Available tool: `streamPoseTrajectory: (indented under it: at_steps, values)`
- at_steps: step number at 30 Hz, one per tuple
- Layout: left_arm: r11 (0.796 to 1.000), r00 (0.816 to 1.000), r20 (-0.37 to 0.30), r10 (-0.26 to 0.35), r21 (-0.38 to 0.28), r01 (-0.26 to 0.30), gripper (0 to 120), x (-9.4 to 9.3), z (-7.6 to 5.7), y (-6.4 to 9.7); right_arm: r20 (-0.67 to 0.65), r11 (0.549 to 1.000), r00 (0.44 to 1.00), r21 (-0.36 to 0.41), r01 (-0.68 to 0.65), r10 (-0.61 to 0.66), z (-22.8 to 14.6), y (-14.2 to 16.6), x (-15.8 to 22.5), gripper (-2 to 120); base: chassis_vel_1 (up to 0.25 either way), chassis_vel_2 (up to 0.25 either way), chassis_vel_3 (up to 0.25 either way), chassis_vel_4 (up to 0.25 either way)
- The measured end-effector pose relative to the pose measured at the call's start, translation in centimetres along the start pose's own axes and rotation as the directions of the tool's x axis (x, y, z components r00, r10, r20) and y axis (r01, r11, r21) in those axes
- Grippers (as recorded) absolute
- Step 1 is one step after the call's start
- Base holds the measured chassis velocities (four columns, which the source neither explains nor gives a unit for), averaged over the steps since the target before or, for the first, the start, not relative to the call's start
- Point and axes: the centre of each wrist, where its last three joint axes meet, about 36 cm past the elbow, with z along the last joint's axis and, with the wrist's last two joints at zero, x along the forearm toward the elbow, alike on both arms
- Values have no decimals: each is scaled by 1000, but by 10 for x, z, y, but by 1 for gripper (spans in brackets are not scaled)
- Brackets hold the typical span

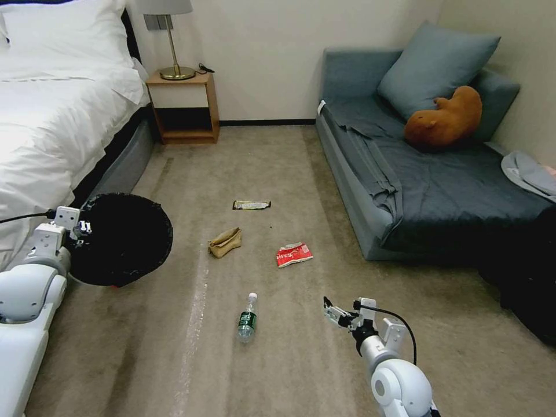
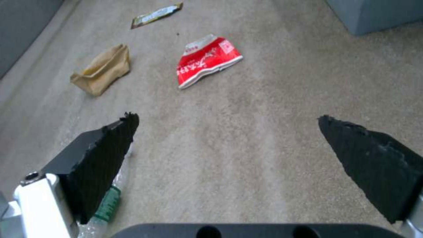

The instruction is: Pick up the trash bin, then pick up the garbage on the floor and place it into the trash bin.

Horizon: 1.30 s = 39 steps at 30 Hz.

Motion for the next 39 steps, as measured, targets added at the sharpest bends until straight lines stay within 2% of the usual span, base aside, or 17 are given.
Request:
streamPoseTrajectory:
  at_steps: [20, 30, 39]
  values:
    - [1000, 1000, 17, 12, 3, -12, 6, 7, 3, -4, 0, 1000, 1000, 0, -1, 1, 6, 1, 9, 100, 0, 0, 0, 0]
    - [1000, 1000, 19, 3, -9, -2, 6, 5, 4, 5, -12, 1000, 1000, 4, -5, 5, 13, 4, 7, 100, 0, 0, 0, 0]
    - [1000, 1000, 20, 7, -10, -6, 6, 6, 4, 5, -12, 1000, 1000, 4, -4, 4, 14, 5, 8, 100, 0, 0, 0, 0]
